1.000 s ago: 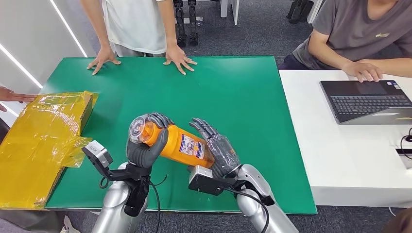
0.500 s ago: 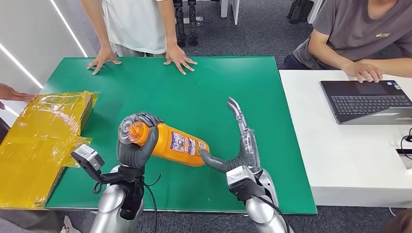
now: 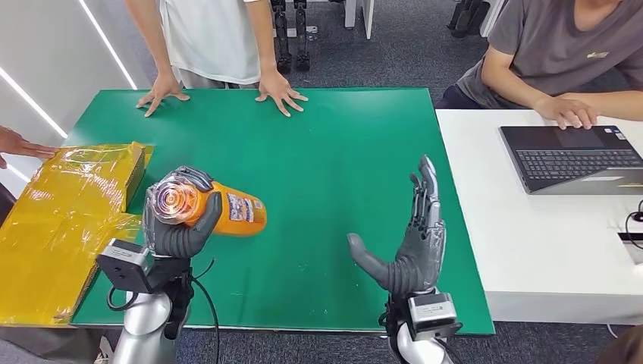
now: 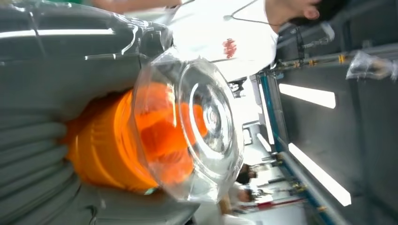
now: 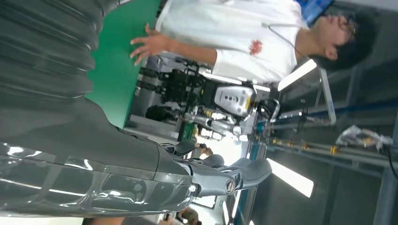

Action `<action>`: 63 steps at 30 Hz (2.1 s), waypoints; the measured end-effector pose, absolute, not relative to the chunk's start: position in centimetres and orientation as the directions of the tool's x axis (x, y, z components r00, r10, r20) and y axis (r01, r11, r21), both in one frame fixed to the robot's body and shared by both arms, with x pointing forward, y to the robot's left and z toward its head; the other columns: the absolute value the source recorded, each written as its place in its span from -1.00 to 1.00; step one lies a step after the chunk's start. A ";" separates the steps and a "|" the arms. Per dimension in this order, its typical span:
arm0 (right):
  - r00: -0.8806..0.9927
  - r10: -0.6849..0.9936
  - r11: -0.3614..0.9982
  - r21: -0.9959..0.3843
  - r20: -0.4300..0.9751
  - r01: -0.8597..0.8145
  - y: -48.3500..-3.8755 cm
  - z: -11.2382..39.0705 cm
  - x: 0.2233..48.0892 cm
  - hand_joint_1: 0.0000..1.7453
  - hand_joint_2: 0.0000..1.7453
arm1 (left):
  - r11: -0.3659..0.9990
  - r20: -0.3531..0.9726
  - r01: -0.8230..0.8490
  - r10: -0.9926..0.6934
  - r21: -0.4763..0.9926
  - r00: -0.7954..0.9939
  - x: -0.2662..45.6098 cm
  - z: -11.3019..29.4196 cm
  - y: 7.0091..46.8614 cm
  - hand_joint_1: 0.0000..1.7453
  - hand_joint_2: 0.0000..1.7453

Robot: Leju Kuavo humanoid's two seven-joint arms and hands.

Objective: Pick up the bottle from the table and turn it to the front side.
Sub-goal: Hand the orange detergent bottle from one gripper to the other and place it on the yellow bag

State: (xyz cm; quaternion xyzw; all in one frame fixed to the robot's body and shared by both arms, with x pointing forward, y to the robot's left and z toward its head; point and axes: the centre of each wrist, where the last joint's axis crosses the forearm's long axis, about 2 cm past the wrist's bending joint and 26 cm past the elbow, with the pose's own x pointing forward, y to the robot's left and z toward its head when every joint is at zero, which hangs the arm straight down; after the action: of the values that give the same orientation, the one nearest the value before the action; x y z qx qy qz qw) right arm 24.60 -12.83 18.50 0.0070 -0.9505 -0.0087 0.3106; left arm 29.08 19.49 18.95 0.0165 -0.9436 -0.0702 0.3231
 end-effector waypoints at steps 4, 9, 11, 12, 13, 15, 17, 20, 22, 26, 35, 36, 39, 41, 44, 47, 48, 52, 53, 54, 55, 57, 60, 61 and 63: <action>-0.812 -0.012 0.997 0.064 0.583 0.031 -13.1 19.0 24.2 -1.00 1.00 | 0.950 0.563 -0.080 -0.244 0.301 -0.790 29.2 18.7 21.3 1.00 1.00; -0.819 -0.011 0.995 0.086 0.574 0.047 -13.3 19.3 23.7 -1.00 1.00 | 0.839 0.437 -0.237 -0.472 0.490 -0.766 29.7 18.8 23.8 1.00 1.00; -0.821 -0.014 0.995 0.092 0.571 0.047 -13.3 19.5 23.6 -1.00 1.00 | 0.816 0.414 -0.255 -0.501 0.518 -0.760 30.0 18.8 24.6 1.00 1.00; -0.822 -0.015 0.994 0.095 0.569 0.048 -13.3 19.5 23.6 -1.00 1.00 | 0.807 0.404 -0.263 -0.512 0.529 -0.758 30.2 18.9 25.0 1.00 1.00; -0.823 -0.015 0.994 0.097 0.567 0.049 -13.3 19.6 23.6 -1.00 1.00 | 0.795 0.391 -0.274 -0.527 0.541 -0.754 30.5 18.9 25.5 1.00 1.00; -0.826 -0.016 0.993 0.104 0.563 0.052 -13.4 19.8 23.6 -1.00 1.00 | 0.761 0.353 -0.310 -0.568 0.570 -0.744 31.0 19.1 26.4 1.00 1.00; -0.828 -0.019 0.993 0.107 0.560 0.050 -13.4 19.9 23.6 -1.00 1.00 | 0.708 0.308 -0.353 -0.624 0.611 -0.719 31.6 19.2 27.4 1.00 1.00; -0.824 -0.034 0.994 0.107 0.565 0.033 -13.4 19.8 23.4 -1.00 1.00 | 0.610 0.243 -0.404 -0.709 0.682 -0.661 32.1 18.7 29.2 1.00 1.00; -0.819 -0.042 0.994 0.107 0.572 0.024 -13.5 19.6 23.3 -1.00 1.00 | 0.570 0.219 -0.417 -0.739 0.709 -0.638 32.2 18.4 30.2 1.00 1.00; -0.815 -0.046 0.994 0.105 0.577 0.018 -13.5 19.4 23.2 -1.00 1.00 | 0.513 0.187 -0.421 -0.772 0.748 -0.608 32.2 17.8 31.3 1.00 1.00; -0.796 -0.055 0.996 0.091 0.602 -0.001 -13.6 18.5 22.4 -1.00 1.00 | 0.170 -0.047 -0.450 -0.900 0.877 -0.433 31.0 15.2 31.9 1.00 1.00; -0.796 -0.056 0.996 0.089 0.603 -0.003 -13.6 18.4 22.4 -1.00 1.00 | 0.137 -0.073 -0.449 -0.905 0.883 -0.420 30.8 14.7 32.0 1.00 1.00; -0.794 -0.060 0.996 0.087 0.606 -0.009 -13.7 18.3 22.3 -1.00 1.00 | 0.076 -0.110 -0.412 -0.906 0.908 -0.408 30.3 13.3 32.3 1.00 1.00; -0.792 -0.062 0.996 0.087 0.607 -0.012 -13.7 18.3 22.3 -1.00 1.00 | 0.048 -0.120 -0.373 -0.902 0.927 -0.414 30.3 12.4 32.6 1.00 1.00; -0.790 -0.060 0.996 0.092 0.610 -0.005 -13.9 18.2 22.3 -1.00 1.00 | 0.023 -0.121 -0.307 -0.890 0.951 -0.440 30.3 10.9 32.9 1.00 1.00; -0.786 -0.059 0.995 0.097 0.615 0.001 -14.0 18.1 22.3 -1.00 1.00 | 0.004 -0.117 -0.247 -0.873 0.969 -0.473 30.4 9.5 33.1 1.00 1.00; -0.785 -0.061 0.995 0.098 0.616 0.000 -14.0 18.1 22.3 -1.00 1.00 | -0.003 -0.115 -0.229 -0.869 0.973 -0.482 30.4 9.1 33.2 1.00 1.00; -0.781 -0.077 0.995 0.100 0.619 -0.019 -14.0 18.0 22.2 -1.00 1.00 | -0.027 -0.117 -0.181 -0.851 0.983 -0.512 30.7 8.2 33.2 1.00 1.00; -0.780 -0.083 0.995 0.100 0.620 -0.027 -14.0 17.9 22.2 -1.00 1.00 | -0.032 -0.119 -0.172 -0.847 0.984 -0.517 30.9 8.1 33.1 1.00 1.00; -0.780 -0.089 0.994 0.099 0.620 -0.035 -13.9 17.9 22.1 -1.00 1.00 | -0.038 -0.120 -0.165 -0.844 0.986 -0.522 31.0 8.1 33.1 1.00 1.00; -0.779 -0.095 0.994 0.099 0.620 -0.043 -13.9 17.9 22.1 -1.00 1.00 | -0.044 -0.122 -0.159 -0.841 0.986 -0.527 31.2 8.0 33.1 1.00 1.00; -0.778 -0.106 0.994 0.098 0.619 -0.057 -13.8 18.0 22.2 -1.00 1.00 | -0.059 -0.131 -0.149 -0.834 0.987 -0.535 31.4 7.9 33.1 1.00 1.00; -0.780 -0.116 0.993 0.093 0.615 -0.074 -13.8 18.1 22.4 -1.00 1.00 | -0.091 -0.153 -0.139 -0.825 0.986 -0.545 31.5 7.7 33.4 1.00 1.00; -0.781 -0.117 0.993 0.091 0.613 -0.077 -13.8 18.1 22.5 -1.00 1.00 | -0.101 -0.160 -0.137 -0.823 0.985 -0.546 31.5 7.6 33.6 1.00 1.00; -0.782 -0.118 0.993 0.088 0.611 -0.081 -13.8 18.1 22.7 -1.00 1.00 | -0.117 -0.172 -0.135 -0.821 0.984 -0.544 31.8 7.6 33.8 0.92 1.00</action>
State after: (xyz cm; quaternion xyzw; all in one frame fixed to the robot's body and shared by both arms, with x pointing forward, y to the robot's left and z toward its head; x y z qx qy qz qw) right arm 22.66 -13.77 18.14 0.0526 -0.9436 -0.0287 0.3256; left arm 31.75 33.80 7.56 0.3935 -0.6072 -0.6353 0.2701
